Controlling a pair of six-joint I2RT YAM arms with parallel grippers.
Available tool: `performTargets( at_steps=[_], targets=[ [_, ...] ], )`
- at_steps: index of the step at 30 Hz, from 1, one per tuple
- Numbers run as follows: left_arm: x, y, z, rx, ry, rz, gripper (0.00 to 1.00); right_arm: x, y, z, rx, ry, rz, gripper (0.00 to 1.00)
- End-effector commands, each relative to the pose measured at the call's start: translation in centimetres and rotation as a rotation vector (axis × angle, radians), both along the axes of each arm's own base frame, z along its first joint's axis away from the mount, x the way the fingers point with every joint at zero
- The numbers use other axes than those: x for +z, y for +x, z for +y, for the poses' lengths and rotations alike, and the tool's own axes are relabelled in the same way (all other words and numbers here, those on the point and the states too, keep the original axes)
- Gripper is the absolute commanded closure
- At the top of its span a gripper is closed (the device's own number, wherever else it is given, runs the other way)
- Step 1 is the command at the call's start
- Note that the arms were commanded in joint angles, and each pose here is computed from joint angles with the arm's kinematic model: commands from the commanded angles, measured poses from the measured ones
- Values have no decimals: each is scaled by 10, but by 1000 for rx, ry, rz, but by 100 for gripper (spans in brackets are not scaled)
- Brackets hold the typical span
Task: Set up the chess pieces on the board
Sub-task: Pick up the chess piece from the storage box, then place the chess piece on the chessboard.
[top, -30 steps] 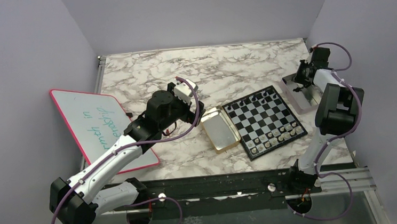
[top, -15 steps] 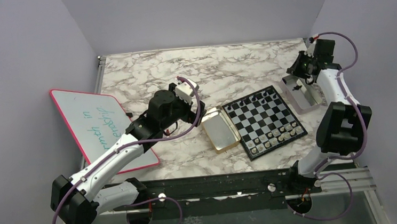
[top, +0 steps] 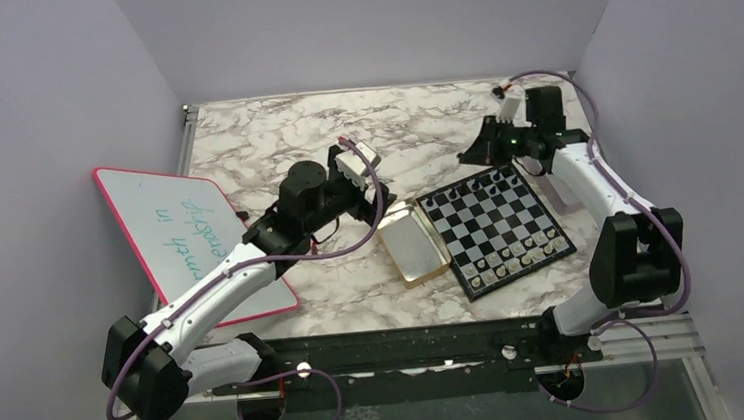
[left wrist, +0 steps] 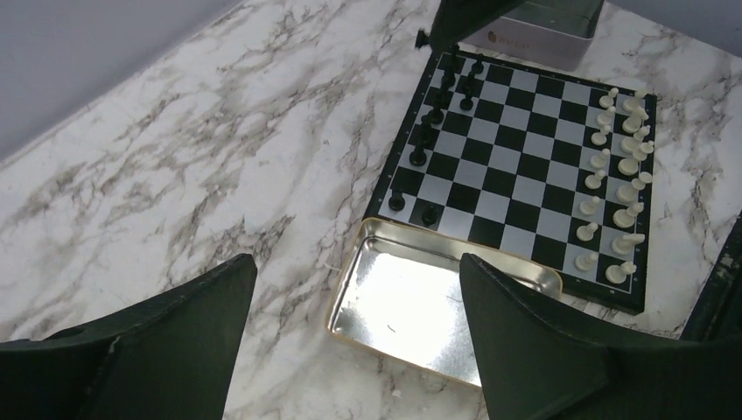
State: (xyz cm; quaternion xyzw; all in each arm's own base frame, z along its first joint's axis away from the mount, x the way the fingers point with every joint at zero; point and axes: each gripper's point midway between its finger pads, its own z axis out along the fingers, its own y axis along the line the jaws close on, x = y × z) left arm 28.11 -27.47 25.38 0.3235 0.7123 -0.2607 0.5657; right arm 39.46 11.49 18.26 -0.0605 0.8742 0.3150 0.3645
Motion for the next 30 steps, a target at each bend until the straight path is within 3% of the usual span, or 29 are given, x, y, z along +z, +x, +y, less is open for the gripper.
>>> performTargets(
  at_steps=[1, 9, 14, 19, 30],
  targets=[
    [34, -1, -21, -206, 60, -274, 14, 11, -46, 69, 303, 138, 0, 99],
    [2, -28, -31, -556, 313, -618, 15, 7, -94, 113, 488, 190, 49, 99],
    [-6, -43, -34, -675, 351, -745, 21, 17, -119, 130, 579, 225, 51, 99],
    [-11, -52, -39, -739, 357, -774, 33, 21, -130, 142, 613, 216, 38, 99],
    [-37, -61, -42, -837, 450, -746, 48, 31, -156, 179, 706, 252, 47, 99]
  ],
)
